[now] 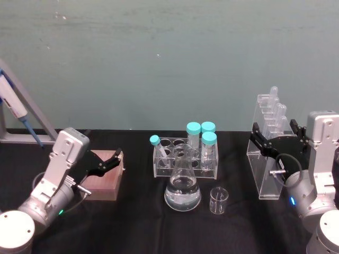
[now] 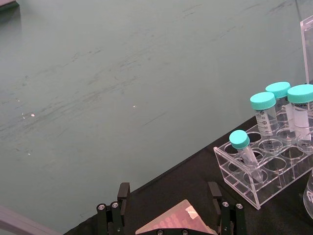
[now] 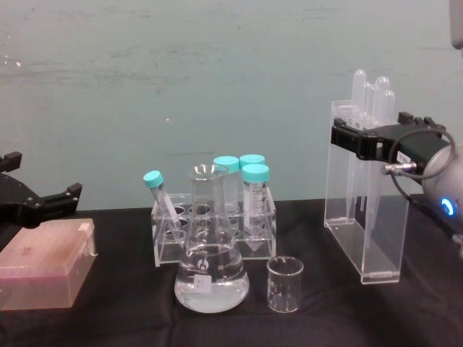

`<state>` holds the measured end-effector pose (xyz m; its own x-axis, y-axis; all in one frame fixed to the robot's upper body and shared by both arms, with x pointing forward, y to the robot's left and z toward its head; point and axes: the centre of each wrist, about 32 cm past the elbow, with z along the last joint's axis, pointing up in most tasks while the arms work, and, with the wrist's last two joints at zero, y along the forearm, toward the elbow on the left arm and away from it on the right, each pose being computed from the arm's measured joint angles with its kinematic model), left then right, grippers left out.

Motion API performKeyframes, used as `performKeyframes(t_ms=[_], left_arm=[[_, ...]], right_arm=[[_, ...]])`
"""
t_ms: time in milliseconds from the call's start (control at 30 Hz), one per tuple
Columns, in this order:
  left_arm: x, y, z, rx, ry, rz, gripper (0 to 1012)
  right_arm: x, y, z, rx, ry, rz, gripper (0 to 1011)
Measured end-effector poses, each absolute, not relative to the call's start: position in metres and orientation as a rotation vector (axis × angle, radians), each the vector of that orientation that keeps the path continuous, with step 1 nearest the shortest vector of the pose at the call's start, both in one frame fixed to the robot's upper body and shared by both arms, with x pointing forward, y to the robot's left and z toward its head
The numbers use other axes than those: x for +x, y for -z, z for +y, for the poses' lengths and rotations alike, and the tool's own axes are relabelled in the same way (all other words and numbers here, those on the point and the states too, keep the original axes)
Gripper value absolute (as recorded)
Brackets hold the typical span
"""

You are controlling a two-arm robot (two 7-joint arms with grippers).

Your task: Place the experimental apparatus aside using one hand.

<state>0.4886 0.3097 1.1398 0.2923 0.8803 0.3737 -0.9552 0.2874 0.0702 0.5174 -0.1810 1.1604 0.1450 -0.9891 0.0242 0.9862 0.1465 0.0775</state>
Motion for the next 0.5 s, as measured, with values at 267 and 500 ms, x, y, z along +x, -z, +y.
performKeyframes(t_ms=[267,500], left_arm=[[0.4886,-1.1398,0.3097,0.304,-1.248,-0.285,1000],[0.4886,-1.1398,0.3096,0.304,-1.248,-0.285,1000]], right_arm=[[0.5173,-1.1604,-0.1809,0.046,1.424,-0.075,965],[0.5173,-1.1607,-0.1809,0.046,1.425,-0.076,789]])
